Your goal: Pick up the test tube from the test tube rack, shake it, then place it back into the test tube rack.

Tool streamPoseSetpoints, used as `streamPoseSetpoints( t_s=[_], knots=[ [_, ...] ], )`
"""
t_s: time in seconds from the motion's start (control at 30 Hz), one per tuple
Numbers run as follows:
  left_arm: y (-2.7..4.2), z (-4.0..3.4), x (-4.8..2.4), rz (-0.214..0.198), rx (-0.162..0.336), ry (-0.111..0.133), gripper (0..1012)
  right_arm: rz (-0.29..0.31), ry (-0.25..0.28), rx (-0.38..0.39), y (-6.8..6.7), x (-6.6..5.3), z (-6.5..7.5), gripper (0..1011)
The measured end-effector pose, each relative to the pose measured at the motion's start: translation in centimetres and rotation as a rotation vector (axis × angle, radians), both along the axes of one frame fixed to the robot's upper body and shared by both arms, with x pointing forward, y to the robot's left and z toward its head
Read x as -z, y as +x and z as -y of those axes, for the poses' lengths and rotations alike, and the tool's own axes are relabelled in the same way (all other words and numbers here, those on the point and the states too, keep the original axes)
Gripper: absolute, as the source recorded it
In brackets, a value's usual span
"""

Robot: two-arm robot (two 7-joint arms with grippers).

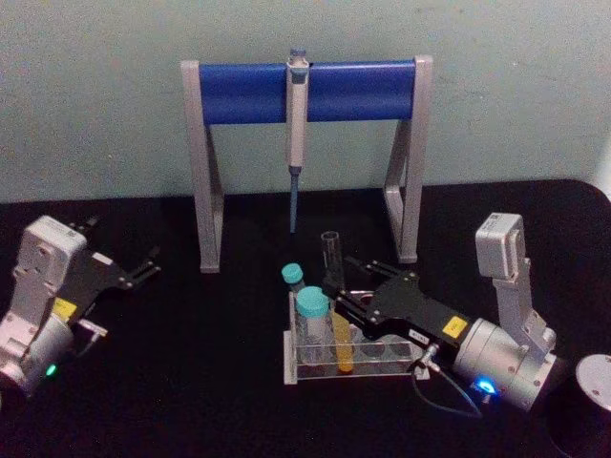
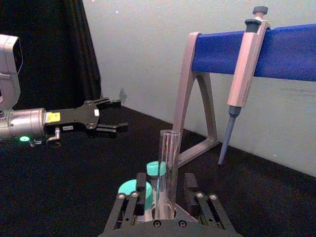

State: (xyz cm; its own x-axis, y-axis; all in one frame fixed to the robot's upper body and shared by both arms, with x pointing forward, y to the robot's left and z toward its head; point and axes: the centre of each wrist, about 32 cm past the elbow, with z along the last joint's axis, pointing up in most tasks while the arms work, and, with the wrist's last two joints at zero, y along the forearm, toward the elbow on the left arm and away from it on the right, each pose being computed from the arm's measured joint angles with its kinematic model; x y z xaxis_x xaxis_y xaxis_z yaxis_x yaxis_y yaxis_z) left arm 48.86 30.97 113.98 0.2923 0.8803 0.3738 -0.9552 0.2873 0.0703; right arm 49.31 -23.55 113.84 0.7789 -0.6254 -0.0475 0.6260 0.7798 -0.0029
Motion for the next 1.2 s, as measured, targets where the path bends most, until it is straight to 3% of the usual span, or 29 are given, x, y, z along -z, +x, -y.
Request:
streamPoseSetpoints(
  t_s=[0.6,1.0,1.2],
  knots=[
    [0.0,0.0,0.0,0.0,0.0,0.0,1001,0.0,0.003,0.0,0.0,0.0,0.0,994],
    [0.0,0.0,0.0,0.0,0.0,0.0,1001,0.016,0.009,-0.005,0.0,-0.4,-0.1,1000],
    [0.0,0.0,0.0,0.0,0.0,0.0,1001,0.116,0.055,0.015,-0.4,-1.9,0.3,1000]
  ],
)
